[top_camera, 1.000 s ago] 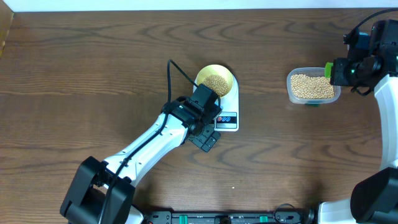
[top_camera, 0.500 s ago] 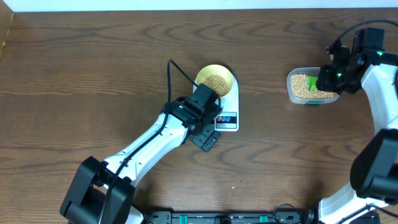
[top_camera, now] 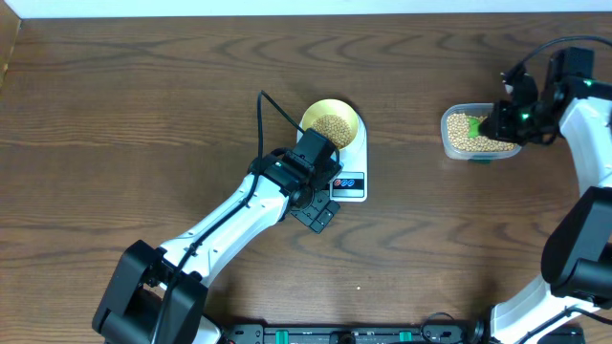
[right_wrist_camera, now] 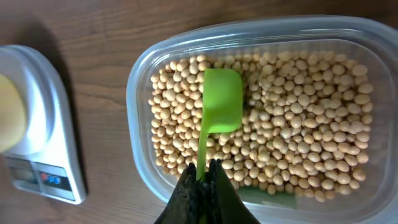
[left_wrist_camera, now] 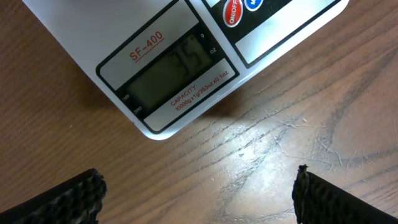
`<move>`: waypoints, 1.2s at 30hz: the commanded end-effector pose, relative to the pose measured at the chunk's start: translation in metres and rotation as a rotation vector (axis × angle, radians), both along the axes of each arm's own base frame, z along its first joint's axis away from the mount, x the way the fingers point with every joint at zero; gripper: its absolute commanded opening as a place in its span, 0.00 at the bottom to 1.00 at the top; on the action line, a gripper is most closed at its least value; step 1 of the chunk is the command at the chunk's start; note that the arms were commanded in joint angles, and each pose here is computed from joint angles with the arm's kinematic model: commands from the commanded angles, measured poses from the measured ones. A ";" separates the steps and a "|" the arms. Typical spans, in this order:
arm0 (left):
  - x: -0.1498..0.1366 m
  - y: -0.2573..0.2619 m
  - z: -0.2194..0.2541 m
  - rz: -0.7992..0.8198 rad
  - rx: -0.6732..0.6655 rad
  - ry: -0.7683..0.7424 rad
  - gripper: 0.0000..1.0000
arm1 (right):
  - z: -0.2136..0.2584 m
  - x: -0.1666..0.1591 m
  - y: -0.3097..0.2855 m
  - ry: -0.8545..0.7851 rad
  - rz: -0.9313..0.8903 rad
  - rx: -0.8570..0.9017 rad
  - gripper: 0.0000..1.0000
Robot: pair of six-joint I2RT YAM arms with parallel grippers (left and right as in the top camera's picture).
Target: Scoop item into bowl and weigh 50g on scale
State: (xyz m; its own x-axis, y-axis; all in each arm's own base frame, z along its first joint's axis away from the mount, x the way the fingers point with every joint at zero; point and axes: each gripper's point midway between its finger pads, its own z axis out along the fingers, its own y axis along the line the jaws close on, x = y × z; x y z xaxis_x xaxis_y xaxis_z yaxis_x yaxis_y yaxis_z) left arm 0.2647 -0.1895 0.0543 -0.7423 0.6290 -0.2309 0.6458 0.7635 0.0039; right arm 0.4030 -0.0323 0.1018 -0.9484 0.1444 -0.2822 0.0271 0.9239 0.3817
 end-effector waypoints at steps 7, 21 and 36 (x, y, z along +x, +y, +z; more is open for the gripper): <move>0.000 0.002 0.002 -0.006 0.009 -0.013 0.98 | 0.003 -0.008 -0.020 -0.001 -0.061 0.123 0.01; 0.007 0.018 0.002 0.017 0.095 -0.055 0.98 | 0.022 -0.010 -0.041 -0.042 -0.114 0.146 0.01; 0.010 0.026 0.002 0.038 0.119 -0.063 0.98 | 0.025 -0.010 -0.043 -0.052 -0.120 0.143 0.01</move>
State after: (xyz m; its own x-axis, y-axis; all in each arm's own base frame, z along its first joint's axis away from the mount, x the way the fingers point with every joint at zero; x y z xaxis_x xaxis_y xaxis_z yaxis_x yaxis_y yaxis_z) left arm 0.2726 -0.1695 0.0540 -0.7494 0.6308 -0.2012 0.6213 0.7750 0.1154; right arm 0.3882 -0.0741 0.1108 -0.9183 0.3082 -0.2484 0.1466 0.8477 0.5099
